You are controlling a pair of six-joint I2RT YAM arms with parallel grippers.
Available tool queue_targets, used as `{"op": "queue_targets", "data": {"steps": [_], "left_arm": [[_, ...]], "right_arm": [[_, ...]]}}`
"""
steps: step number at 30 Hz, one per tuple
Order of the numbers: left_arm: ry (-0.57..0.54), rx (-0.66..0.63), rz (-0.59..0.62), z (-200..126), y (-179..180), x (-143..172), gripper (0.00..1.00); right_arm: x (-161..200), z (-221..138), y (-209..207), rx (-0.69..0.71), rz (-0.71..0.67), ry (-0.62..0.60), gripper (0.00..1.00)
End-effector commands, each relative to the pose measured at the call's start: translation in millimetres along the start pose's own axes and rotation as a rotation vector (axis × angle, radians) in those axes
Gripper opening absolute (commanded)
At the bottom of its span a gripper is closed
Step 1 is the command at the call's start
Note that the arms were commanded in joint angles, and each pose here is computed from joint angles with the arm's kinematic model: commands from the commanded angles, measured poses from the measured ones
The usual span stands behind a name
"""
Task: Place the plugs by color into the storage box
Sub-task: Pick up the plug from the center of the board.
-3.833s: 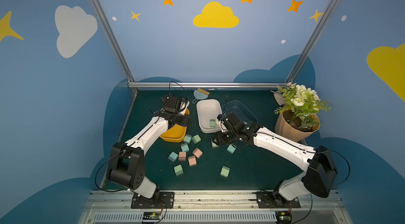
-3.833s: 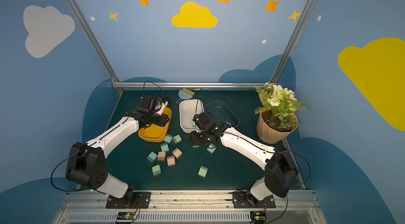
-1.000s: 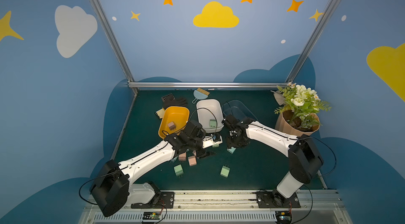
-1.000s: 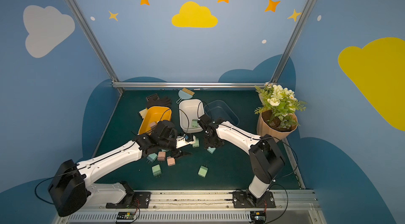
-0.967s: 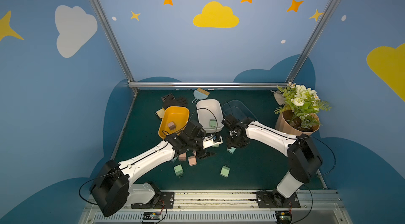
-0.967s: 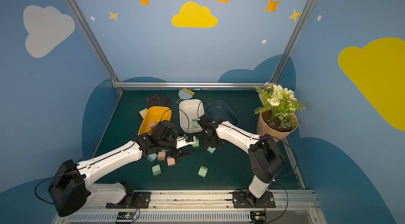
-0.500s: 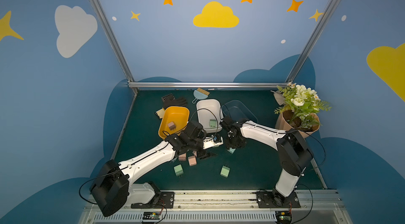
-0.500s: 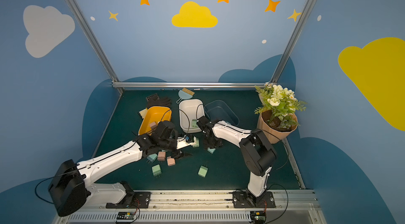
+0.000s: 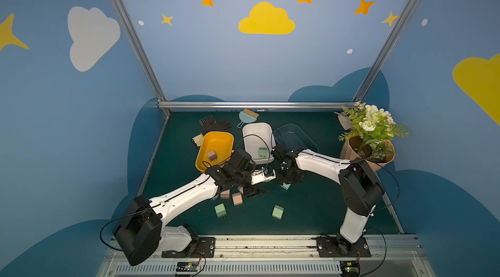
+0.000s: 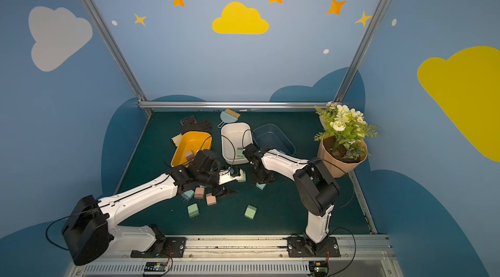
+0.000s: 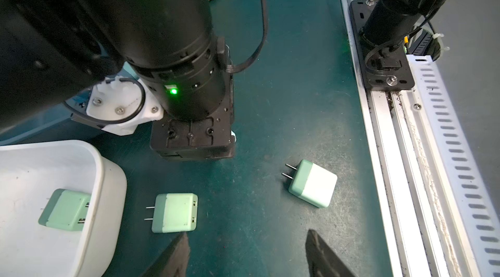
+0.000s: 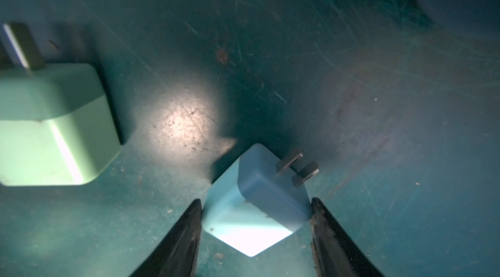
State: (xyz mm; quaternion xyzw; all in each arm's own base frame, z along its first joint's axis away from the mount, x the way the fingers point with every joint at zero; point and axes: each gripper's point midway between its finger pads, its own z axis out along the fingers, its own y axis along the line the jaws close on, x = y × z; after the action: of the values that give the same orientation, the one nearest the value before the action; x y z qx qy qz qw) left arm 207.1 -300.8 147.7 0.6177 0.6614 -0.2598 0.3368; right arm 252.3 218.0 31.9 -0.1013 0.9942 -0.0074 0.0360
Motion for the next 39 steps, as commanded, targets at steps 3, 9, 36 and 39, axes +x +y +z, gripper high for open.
{"op": "queue_targets", "data": {"steps": [3, 9, 36, 39], "left_arm": [[-0.023, 0.028, -0.004, 0.4, -0.5, -11.3, 0.69], [-0.020, 0.040, -0.017, 4.7, 0.4, -11.9, 0.69], [-0.038, 0.024, -0.015, 4.6, 6.7, -21.1, 0.69], [-0.035, 0.006, -0.010, 2.5, 8.9, -21.6, 0.69]], "right_arm": [[-6.6, 9.7, 5.2, -0.007, -0.011, 0.001, 0.57], [-7.6, 9.8, 6.0, -0.009, -0.013, -0.001, 0.55], [-6.9, -83.7, 7.9, -0.019, -0.102, -0.152, 0.49], [-13.2, -94.1, 6.6, -0.035, -0.108, -0.179, 0.49]]}}
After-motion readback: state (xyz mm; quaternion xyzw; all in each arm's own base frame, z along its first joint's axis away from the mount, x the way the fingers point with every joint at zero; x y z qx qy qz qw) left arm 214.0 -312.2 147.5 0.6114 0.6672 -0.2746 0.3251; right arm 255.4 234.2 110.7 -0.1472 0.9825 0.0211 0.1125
